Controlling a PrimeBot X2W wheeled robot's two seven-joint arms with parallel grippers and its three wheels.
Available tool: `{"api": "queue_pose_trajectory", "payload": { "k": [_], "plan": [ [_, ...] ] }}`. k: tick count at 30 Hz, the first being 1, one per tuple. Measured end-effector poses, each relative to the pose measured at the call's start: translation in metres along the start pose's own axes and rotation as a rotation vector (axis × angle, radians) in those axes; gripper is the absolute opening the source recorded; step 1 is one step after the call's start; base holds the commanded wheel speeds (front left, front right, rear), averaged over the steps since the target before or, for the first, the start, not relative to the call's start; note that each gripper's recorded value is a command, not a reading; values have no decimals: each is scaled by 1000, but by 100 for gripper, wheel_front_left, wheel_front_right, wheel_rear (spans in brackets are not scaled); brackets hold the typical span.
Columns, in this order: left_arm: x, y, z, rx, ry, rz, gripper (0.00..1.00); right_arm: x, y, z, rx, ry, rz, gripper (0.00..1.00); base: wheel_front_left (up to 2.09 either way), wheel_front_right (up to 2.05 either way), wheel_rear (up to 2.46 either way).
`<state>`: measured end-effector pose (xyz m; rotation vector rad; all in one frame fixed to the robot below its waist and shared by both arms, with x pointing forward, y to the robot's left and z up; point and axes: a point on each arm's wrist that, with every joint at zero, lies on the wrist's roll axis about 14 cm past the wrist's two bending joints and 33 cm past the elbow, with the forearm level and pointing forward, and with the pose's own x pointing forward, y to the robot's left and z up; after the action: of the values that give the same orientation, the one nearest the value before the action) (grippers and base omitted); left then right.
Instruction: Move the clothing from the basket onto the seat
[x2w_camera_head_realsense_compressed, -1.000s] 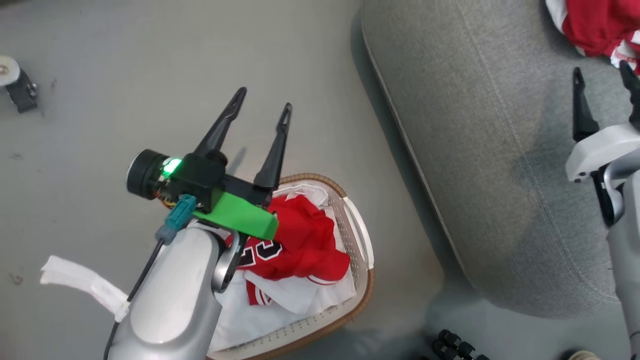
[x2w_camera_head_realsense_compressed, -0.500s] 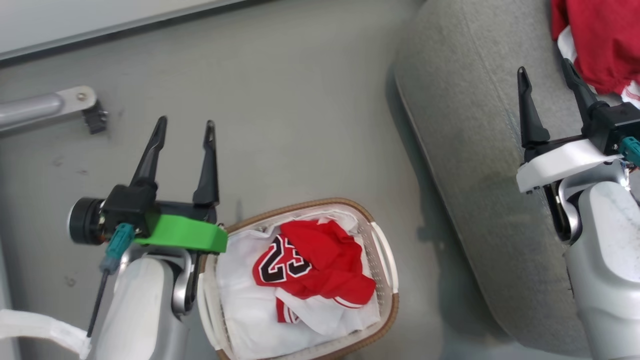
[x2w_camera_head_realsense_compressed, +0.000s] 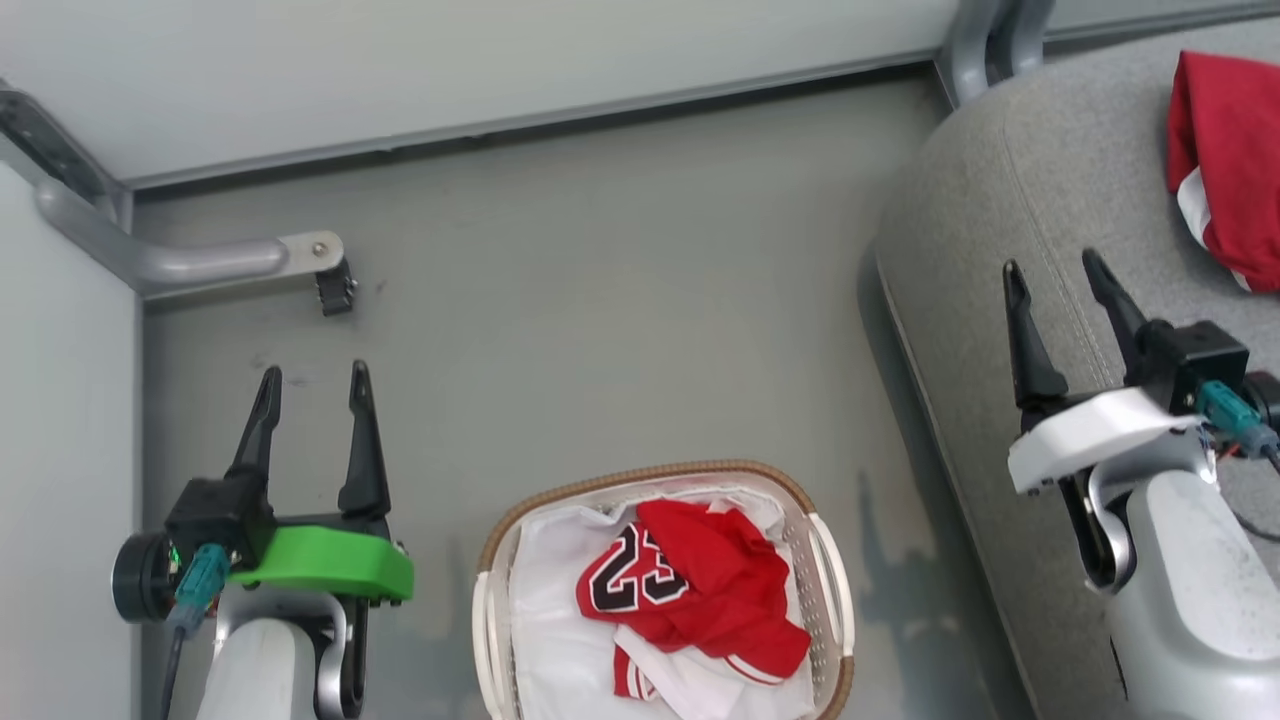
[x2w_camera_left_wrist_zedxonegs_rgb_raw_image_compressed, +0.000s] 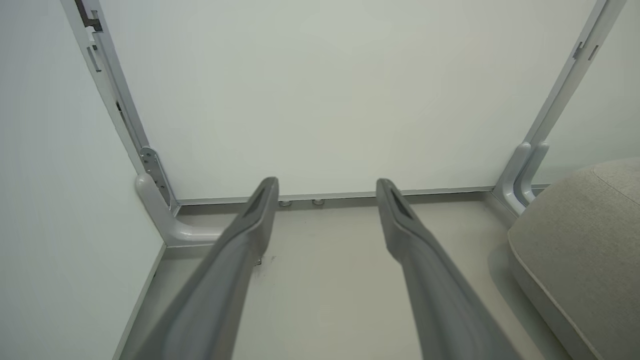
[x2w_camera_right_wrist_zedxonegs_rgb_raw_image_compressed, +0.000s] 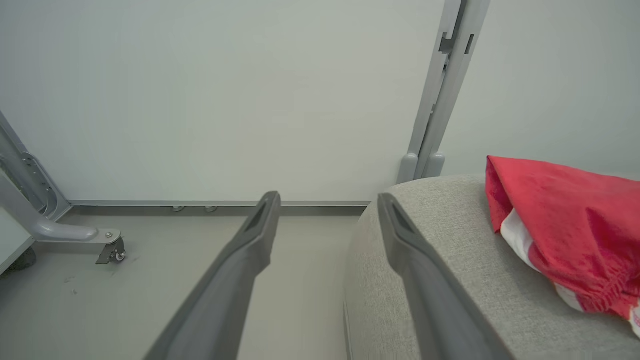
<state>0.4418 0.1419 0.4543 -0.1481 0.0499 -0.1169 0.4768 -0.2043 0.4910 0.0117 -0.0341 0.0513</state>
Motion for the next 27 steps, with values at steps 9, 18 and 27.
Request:
{"api": "queue_pose_trajectory", "payload": {
  "k": [9,18,27],
  "plan": [
    [-42,9,8,-10,-5,41,100,-31,13,-2,47,22,7,100,0,0,0],
    [-70,11,5,-15,5,67,100,-57,26,-5,35,46,36,100,0,0,0],
    [-68,1,2,-41,14,37,100,-57,25,-5,34,43,35,100,0,0,0]
  ]
}}
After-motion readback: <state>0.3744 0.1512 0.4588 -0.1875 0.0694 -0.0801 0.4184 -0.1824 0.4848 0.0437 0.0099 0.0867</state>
